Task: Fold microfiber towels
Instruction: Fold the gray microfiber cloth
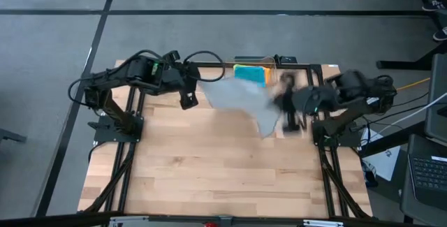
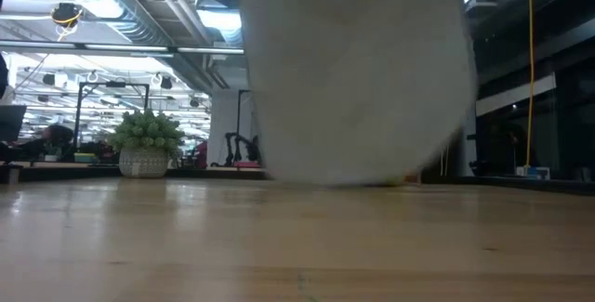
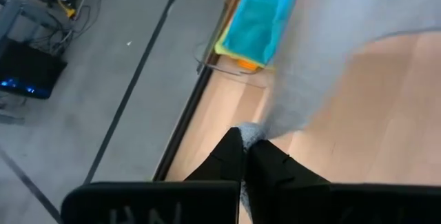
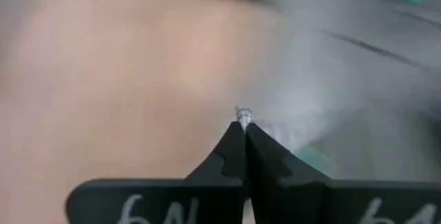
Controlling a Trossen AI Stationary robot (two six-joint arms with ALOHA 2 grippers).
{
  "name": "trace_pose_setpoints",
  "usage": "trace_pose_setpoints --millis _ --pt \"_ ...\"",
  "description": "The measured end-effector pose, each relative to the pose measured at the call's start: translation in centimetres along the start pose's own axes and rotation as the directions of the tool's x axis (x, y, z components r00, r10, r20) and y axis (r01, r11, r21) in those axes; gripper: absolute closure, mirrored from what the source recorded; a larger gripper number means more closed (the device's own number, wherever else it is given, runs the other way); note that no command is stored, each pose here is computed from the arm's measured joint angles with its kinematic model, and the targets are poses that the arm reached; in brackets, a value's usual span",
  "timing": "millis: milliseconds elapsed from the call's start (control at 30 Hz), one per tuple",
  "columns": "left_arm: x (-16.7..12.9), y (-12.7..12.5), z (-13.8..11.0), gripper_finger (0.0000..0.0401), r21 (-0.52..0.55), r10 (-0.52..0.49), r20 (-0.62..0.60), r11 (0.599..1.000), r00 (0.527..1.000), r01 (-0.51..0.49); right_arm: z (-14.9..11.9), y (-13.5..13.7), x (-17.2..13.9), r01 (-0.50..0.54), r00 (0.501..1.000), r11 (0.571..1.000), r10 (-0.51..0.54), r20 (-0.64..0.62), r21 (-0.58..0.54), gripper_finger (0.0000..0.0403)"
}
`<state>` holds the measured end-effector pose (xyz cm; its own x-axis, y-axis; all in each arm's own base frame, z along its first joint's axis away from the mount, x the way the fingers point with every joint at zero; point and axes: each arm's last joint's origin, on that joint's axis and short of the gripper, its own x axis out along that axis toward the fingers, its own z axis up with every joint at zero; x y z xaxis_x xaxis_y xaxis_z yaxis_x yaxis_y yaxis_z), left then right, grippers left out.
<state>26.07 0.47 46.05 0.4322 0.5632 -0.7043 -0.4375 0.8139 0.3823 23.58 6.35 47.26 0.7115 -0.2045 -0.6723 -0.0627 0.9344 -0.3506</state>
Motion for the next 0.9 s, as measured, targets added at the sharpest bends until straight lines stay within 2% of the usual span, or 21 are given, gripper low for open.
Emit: trace_pose_setpoints --millis 33,67,100,167,233,300,433,733,900 --pt "0.2 -0.2 -0.1 0.0401 0.014 -0.003 -0.007 1.000 1.000 0.003 0.6 0.5 0.4 -0.116 0.992 0.993 0.118 0.048 -0.034 0.0401" --pt "0.4 -0.3 -0.1 0.0401 0.027 -0.003 -0.015 1.000 1.000 0.003 1.2 0.8 0.6 -0.136 0.986 0.990 0.139 0.089 -0.043 0.0401" --pt "0.6 -0.5 -0.2 0.0401 0.036 -0.004 -0.023 0.999 1.000 0.004 1.4 0.6 0.6 -0.089 0.989 0.995 0.092 0.113 -0.034 0.0401" --pt "0.9 -0.7 -0.3 0.0401 0.039 0.000 -0.034 0.999 0.999 0.001 1.1 -0.6 -0.2 0.124 0.986 0.992 -0.124 0.110 0.007 0.0401" --pt "1.0 -0.7 -0.3 0.0401 0.036 0.002 -0.039 0.999 0.999 0.000 0.7 -1.5 -0.4 0.312 0.948 0.950 -0.312 0.061 0.020 0.0401" --pt "1.1 -0.8 -0.4 0.0401 0.039 0.002 -0.041 0.999 0.999 0.000 0.4 -1.9 -0.1 0.379 0.925 0.925 -0.379 0.009 -0.002 0.0401" --pt "1.1 -0.6 -0.4 0.0401 0.039 0.019 -0.042 0.999 0.999 -0.017 -0.3 -3.0 0.7 0.410 0.910 0.912 -0.408 -0.069 0.007 0.0401" --pt "1.5 1.1 -0.2 0.0401 0.042 0.203 -0.018 0.978 0.979 -0.202 -0.2 -6.9 2.0 0.507 0.861 0.859 -0.500 -0.096 0.076 0.0401" --pt "2.1 2.3 -0.1 0.0401 -0.014 0.282 -0.032 0.959 0.959 -0.283 0.0 -8.6 4.0 0.496 0.867 0.863 -0.485 -0.117 0.096 0.0401"
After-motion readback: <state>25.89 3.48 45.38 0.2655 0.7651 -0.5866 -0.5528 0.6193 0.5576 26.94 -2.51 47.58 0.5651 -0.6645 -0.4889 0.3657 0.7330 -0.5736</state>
